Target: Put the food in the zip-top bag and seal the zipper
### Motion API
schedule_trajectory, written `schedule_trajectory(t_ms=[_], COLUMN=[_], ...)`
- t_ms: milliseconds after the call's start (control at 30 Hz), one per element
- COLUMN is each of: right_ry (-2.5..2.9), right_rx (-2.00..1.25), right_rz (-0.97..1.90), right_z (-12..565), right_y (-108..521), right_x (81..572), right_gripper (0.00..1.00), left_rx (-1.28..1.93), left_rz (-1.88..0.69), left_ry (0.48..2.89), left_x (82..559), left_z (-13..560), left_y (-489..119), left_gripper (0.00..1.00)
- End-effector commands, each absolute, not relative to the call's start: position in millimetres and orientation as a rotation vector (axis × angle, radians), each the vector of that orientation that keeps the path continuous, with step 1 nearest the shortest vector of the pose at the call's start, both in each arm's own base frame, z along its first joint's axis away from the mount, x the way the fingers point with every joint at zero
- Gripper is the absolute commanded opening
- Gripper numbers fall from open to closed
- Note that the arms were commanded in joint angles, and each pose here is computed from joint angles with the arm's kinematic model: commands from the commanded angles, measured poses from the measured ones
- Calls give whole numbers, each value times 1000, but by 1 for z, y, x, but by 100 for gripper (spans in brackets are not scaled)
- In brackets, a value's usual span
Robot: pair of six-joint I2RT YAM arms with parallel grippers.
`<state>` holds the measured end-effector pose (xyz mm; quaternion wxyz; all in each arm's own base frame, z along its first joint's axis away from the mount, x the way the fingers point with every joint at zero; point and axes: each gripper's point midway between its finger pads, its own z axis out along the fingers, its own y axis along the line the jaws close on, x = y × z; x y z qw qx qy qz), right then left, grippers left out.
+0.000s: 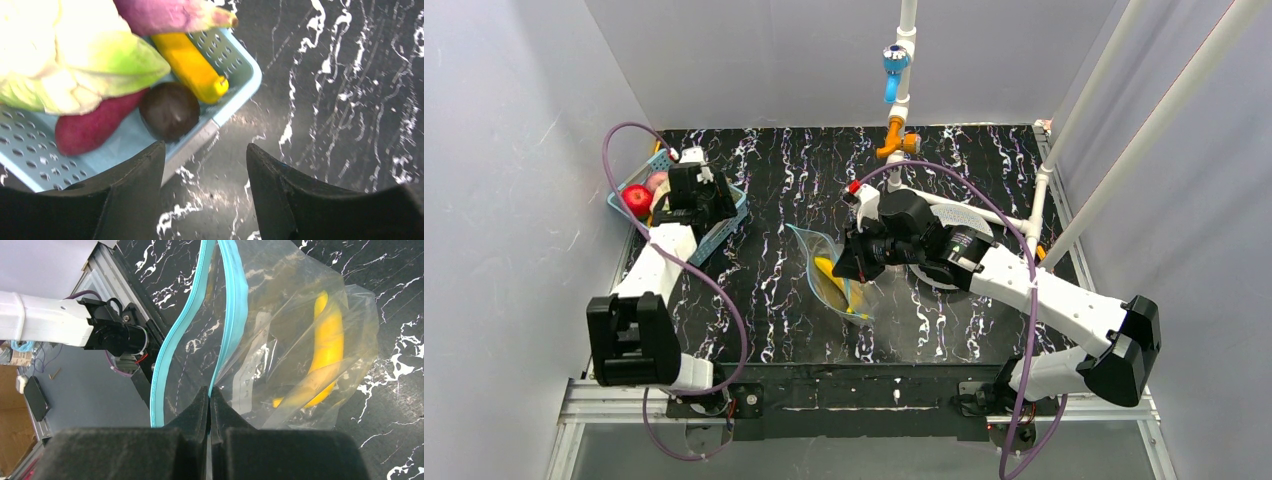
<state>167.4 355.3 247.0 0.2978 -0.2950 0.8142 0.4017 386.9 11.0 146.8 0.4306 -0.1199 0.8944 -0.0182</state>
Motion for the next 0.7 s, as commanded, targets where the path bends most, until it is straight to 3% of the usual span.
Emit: schedule_trajectory(t_ms=[0, 300, 600, 667], right_ry=[2084, 2109, 2146, 2150], right_rx=[-777, -782, -790, -791], right_rz=[1077, 1059, 1034, 1030], right_z=[261, 252, 242, 241], right_y=[357, 360, 366, 367], right_x=[173, 176, 181, 182], right_gripper=[1, 1, 1, 1], left_rx=[-251, -210, -181, -173], left_rz=[54, 31, 29, 29], left_ry=[2067, 2069, 2134, 2139], left_x=[433, 464, 470, 470], left_z=[177, 152, 126, 125], left_y=[27, 23, 20, 17], left_gripper=[58, 65, 34, 32])
